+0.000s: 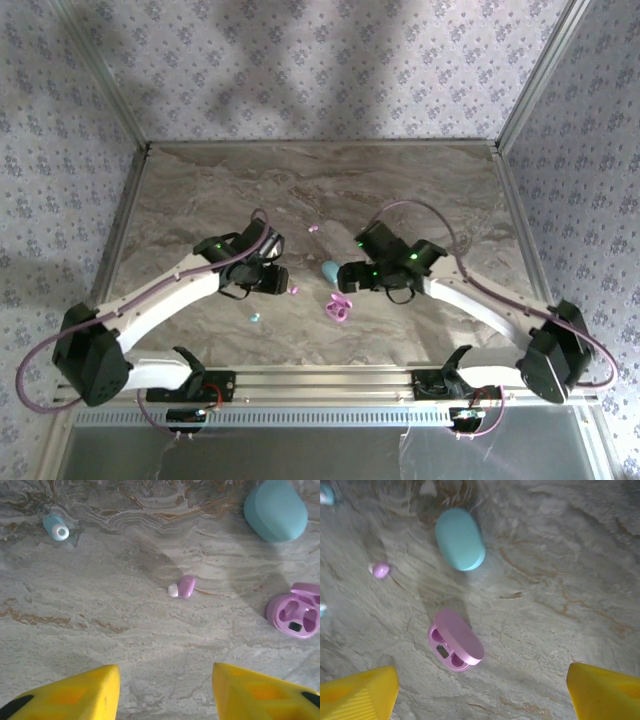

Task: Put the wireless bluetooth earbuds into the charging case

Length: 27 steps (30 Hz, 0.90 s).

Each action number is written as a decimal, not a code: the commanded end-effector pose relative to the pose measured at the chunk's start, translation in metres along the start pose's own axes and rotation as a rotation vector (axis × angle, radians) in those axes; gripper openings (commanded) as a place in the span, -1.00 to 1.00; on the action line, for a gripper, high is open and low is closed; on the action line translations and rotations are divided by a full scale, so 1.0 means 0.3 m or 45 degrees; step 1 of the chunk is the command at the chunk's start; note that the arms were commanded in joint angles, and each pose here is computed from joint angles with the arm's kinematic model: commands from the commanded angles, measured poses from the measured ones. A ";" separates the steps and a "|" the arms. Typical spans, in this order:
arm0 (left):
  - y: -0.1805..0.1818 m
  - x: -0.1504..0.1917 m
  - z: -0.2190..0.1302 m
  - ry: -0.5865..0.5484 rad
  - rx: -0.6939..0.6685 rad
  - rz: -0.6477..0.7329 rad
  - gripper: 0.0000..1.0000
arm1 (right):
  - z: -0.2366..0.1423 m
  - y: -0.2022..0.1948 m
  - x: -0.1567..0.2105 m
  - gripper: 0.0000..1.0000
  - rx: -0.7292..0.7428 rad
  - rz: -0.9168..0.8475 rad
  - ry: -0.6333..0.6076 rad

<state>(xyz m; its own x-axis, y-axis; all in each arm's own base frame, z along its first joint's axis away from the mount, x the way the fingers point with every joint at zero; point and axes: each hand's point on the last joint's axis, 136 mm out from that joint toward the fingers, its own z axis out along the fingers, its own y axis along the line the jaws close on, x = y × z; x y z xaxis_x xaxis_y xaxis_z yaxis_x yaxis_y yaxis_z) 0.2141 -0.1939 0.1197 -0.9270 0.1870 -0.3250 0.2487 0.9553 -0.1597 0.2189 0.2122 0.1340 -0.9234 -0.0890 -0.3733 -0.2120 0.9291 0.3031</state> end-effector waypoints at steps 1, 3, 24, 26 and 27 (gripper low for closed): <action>0.010 -0.018 -0.002 0.037 -0.123 0.098 -0.09 | -0.017 -0.015 -0.010 0.78 -0.168 0.077 0.005; -0.012 -0.035 0.015 0.057 -0.150 0.141 -0.19 | -0.023 -0.052 -0.024 0.78 -0.187 0.127 0.001; -0.121 -0.082 0.241 0.273 -0.465 0.463 -0.51 | -0.019 -0.239 -0.061 0.84 -0.241 0.304 0.003; -0.124 -0.077 0.253 0.283 -0.485 0.476 -0.52 | -0.022 -0.247 -0.060 0.84 -0.245 0.307 0.001; -0.121 -0.077 0.257 0.285 -0.496 0.478 -0.53 | -0.024 -0.249 -0.059 0.84 -0.247 0.309 0.002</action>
<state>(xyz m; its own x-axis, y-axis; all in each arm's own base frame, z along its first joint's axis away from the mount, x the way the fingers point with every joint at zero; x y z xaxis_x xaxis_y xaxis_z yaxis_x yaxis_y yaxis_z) 0.2477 -0.2581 0.0587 -0.8545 0.5067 -0.1145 0.4730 0.8501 0.2317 0.2540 0.1410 0.1261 -0.9480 0.1527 -0.2793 -0.0196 0.8477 0.5301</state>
